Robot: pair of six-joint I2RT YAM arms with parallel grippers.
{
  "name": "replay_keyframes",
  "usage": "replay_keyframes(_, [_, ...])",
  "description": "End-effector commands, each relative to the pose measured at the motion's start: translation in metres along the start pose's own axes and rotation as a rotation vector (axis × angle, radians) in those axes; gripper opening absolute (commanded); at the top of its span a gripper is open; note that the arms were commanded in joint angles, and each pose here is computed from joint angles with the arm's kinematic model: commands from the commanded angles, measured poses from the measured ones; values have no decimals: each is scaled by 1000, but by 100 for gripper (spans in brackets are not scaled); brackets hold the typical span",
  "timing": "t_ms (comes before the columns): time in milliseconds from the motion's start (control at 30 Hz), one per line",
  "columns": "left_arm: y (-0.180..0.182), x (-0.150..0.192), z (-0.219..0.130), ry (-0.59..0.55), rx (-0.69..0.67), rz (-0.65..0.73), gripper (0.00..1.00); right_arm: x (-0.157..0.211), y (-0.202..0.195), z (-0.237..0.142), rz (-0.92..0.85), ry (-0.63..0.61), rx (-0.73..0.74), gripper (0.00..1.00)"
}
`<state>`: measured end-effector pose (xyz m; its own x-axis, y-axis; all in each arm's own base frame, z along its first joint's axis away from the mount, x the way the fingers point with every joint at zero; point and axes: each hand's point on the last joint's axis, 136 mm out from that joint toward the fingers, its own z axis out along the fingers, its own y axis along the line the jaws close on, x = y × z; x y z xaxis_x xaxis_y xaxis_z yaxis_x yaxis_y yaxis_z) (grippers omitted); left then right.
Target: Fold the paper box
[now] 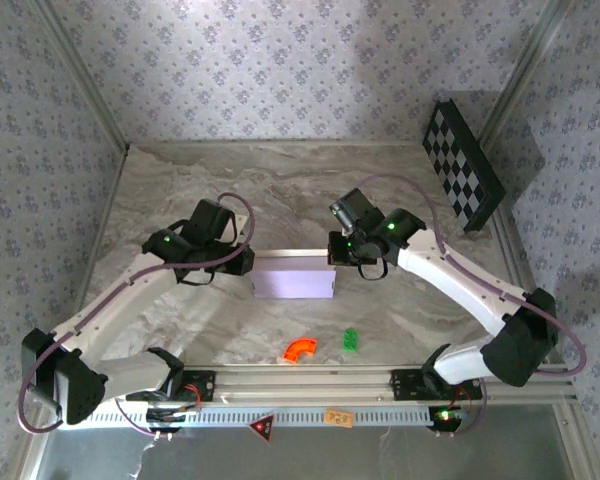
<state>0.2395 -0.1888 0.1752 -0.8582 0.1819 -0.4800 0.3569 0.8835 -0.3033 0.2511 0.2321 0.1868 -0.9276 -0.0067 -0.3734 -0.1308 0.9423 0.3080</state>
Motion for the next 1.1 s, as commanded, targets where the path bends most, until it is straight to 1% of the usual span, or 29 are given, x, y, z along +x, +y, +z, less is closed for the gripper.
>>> replay_keyframes(0, [0,-4,-11,-21,-24,29,17,1,5,1,1,11,-3,0])
replay_keyframes(100, [1,-3,-11,-18,-27,32,17,1,4,2,3,15,1,0])
replay_keyframes(267, [-12,-2,-3,-12,53,11,16,-1,8,2,0,7,-14,0])
replay_keyframes(433, [-18,-2,-1,-19,90,-11,16,-1,14,1,10,2,-36,0])
replay_keyframes(833, [-10,6,2,2,51,0,16,2,21,4,11,-17,-35,0])
replay_keyframes(967, [-9,7,2,3,49,0,16,4,19,5,-18,-27,-2,0])
replay_keyframes(1067, [-8,8,0,0,43,3,15,5,13,4,-56,-37,56,0])
